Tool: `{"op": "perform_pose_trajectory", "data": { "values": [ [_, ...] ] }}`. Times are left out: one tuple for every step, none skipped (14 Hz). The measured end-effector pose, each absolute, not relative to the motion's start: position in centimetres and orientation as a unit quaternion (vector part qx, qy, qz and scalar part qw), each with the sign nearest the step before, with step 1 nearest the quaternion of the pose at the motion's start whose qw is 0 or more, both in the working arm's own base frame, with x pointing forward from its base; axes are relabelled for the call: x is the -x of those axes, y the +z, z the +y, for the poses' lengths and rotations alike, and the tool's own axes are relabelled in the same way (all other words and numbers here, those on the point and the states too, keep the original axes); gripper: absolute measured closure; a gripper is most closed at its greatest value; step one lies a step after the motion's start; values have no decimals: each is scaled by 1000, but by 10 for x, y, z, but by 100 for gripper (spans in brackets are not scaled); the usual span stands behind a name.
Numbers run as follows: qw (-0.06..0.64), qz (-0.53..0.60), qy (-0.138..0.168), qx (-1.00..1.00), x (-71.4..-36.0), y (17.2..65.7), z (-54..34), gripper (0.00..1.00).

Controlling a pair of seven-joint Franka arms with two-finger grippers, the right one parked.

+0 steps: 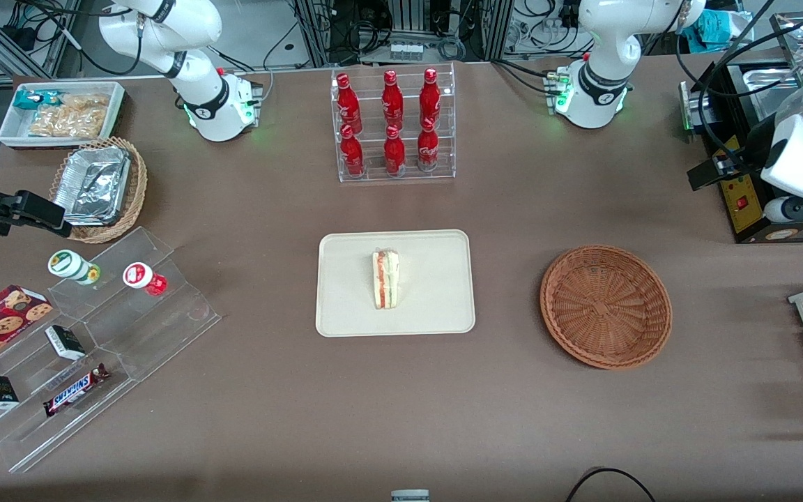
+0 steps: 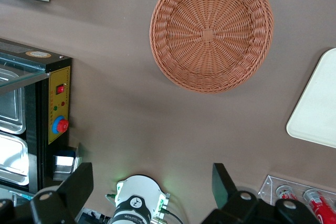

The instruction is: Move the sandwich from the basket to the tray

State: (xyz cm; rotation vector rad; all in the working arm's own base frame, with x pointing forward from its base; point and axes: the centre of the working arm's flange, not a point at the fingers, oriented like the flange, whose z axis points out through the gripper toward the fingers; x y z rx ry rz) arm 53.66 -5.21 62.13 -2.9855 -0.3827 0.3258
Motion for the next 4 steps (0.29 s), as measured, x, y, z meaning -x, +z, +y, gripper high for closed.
{"op": "perform_pose_trajectory", "data": {
  "values": [
    [57, -125, 108, 985, -536, 621, -53, 0],
    [57, -124, 108, 985, -536, 621, -54, 0],
    [57, -124, 108, 985, -536, 621, -55, 0],
    [57, -123, 108, 985, -536, 621, -55, 0]
  ]
}}
